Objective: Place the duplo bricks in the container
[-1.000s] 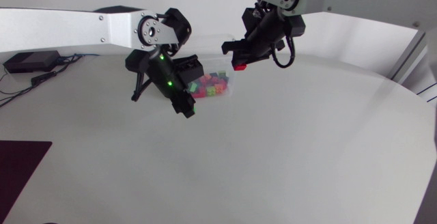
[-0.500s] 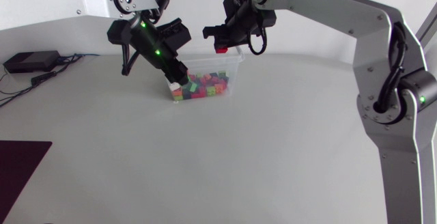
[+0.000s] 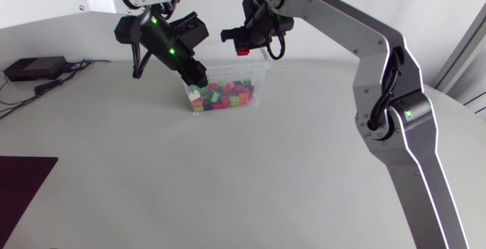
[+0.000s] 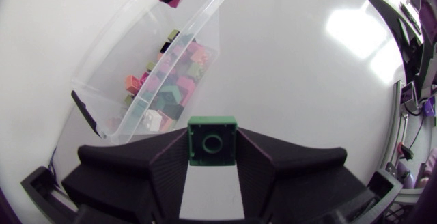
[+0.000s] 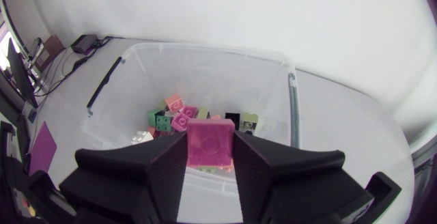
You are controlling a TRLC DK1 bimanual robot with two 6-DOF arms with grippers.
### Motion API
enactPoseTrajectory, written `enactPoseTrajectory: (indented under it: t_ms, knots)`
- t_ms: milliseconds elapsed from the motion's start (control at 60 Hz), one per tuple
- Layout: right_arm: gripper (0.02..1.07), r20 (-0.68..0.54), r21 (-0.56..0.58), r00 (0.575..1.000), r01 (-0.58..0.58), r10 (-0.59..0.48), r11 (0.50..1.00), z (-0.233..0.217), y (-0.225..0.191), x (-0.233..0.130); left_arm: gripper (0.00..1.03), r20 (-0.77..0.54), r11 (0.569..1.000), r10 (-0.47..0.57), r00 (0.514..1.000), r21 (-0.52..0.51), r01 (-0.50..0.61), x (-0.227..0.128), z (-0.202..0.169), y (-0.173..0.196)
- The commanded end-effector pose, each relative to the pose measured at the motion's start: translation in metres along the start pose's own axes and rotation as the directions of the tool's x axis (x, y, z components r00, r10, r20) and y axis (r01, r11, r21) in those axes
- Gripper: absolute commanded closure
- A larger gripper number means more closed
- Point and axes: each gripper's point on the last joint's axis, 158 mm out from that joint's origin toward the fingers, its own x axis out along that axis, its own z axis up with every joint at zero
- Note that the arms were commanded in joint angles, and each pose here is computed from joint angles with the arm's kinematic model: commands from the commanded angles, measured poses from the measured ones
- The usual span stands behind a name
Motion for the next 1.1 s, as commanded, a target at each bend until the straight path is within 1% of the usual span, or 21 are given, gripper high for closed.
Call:
enactPoseTrajectory:
  t_ms: [0, 183, 350, 367, 400, 433, 450, 467, 483, 500, 517, 550, 583, 650, 750, 883, 967, 1083]
  knots:
    - [0.77, -0.023, 0.014, 1.0, 0.012, -0.012, 1.0, -0.01, 0.0, 0.014, 0.91, 0.019, 1.0, 0.007, 1.0, -0.029, -0.006, -0.001, 0.006, 0.007]
    - [0.78, -0.037, 0.004, 0.999, 0.016, -0.016, 1.0, -0.01, 0.007, 0.006, 0.91, 0.015, 1.0, 0.005, 1.0, -0.031, -0.005, -0.002, 0.003, 0.006]
    - [0.78, 0.005, 0.008, 1.0, 0.028, -0.028, 1.0, 0.003, 0.001, 0.0, 0.91, 0.018, 1.0, 0.006, 1.0, -0.031, -0.005, -0.003, 0.004, 0.006]
    - [0.78, -0.007, 0.008, 0.999, 0.033, -0.033, 0.999, -0.003, -0.001, 0.005, 0.91, 0.02, 1.0, 0.007, 1.0, -0.029, -0.006, -0.004, 0.005, 0.005]
    - [0.78, -0.079, 0.0, 0.995, 0.054, -0.054, 0.999, -0.028, -0.006, 0.024, 0.91, 0.021, 1.0, 0.005, 1.0, -0.029, -0.005, -0.004, 0.005, 0.005]
    - [0.78, -0.101, -0.002, 0.993, 0.059, -0.059, 0.998, -0.036, -0.006, 0.028, 0.91, 0.023, 1.0, 0.005, 1.0, -0.029, -0.005, -0.005, 0.005, 0.004]
    - [0.79, -0.083, 0.004, 0.995, 0.053, -0.052, 0.999, -0.029, -0.004, 0.022, 0.91, 0.023, 0.999, 0.007, 1.0, -0.032, -0.007, -0.006, 0.005, 0.005]
    - [0.8, -0.04, 0.028, 0.999, 0.037, -0.036, 0.999, -0.01, -0.002, 0.003, 0.91, 0.024, 0.999, 0.006, 1.0, -0.034, -0.005, -0.006, 0.006, 0.004]
    - [0.8, -0.067, 0.044, 0.998, 0.025, -0.022, 0.999, -0.015, -0.001, 0.003, 0.91, 0.024, 0.999, 0.005, 1.0, -0.032, -0.004, -0.006, 0.006, 0.004]
    - [0.8, -0.101, 0.074, 0.995, -0.006, 0.013, 0.997, -0.021, 0.004, 0.0, 0.91, 0.024, 0.999, 0.007, 1.0, -0.032, -0.006, -0.006, 0.006, 0.004]
    - [0.8, -0.116, 0.079, 0.993, -0.013, 0.022, 0.997, -0.024, 0.01, -0.005, 0.91, 0.023, 0.999, 0.004, 1.0, -0.033, -0.004, -0.005, 0.005, 0.003]
    - [0.8, -0.109, 0.083, 0.994, -0.017, 0.026, 0.996, -0.018, 0.016, -0.02, 0.91, 0.024, 0.999, 0.005, 1.0, -0.032, -0.004, -0.006, 0.006, 0.003]
    - [0.8, -0.062, 0.084, 0.998, -0.016, 0.021, 0.996, -0.002, 0.015, -0.033, 0.91, 0.024, 0.999, 0.005, 1.0, -0.032, -0.004, -0.006, 0.006, 0.003]
    - [0.8, 0.002, 0.095, 1.0, 0.002, -0.002, 0.996, 0.018, 0.003, -0.047, 0.91, 0.025, 1.0, 0.004, 1.0, -0.031, -0.003, -0.005, 0.007, 0.002]
    - [0.81, -0.032, 0.102, 0.999, 0.017, -0.014, 0.995, 0.009, -0.009, -0.039, 0.91, 0.047, 1.0, 0.007, 0.999, -0.024, -0.006, -0.013, 0.016, -0.003]
    - [0.8, -0.04, 0.113, 0.999, 0.018, -0.013, 0.993, 0.005, -0.017, -0.03, 0.91, 0.068, 1.0, 0.007, 0.998, -0.013, -0.006, -0.023, 0.025, -0.01]
    - [0.8, -0.025, 0.111, 1.0, 0.013, -0.01, 0.994, 0.008, -0.016, -0.025, 0.91, 0.064, 1.0, -0.003, 0.998, -0.011, 0.004, -0.024, 0.024, -0.018]
    - [0.8, 0.004, 0.111, 1.0, 0.006, -0.006, 0.994, 0.016, -0.014, -0.03, 0.91, 0.056, 1.0, -0.014, 0.998, -0.009, 0.014, -0.026, 0.019, -0.026]
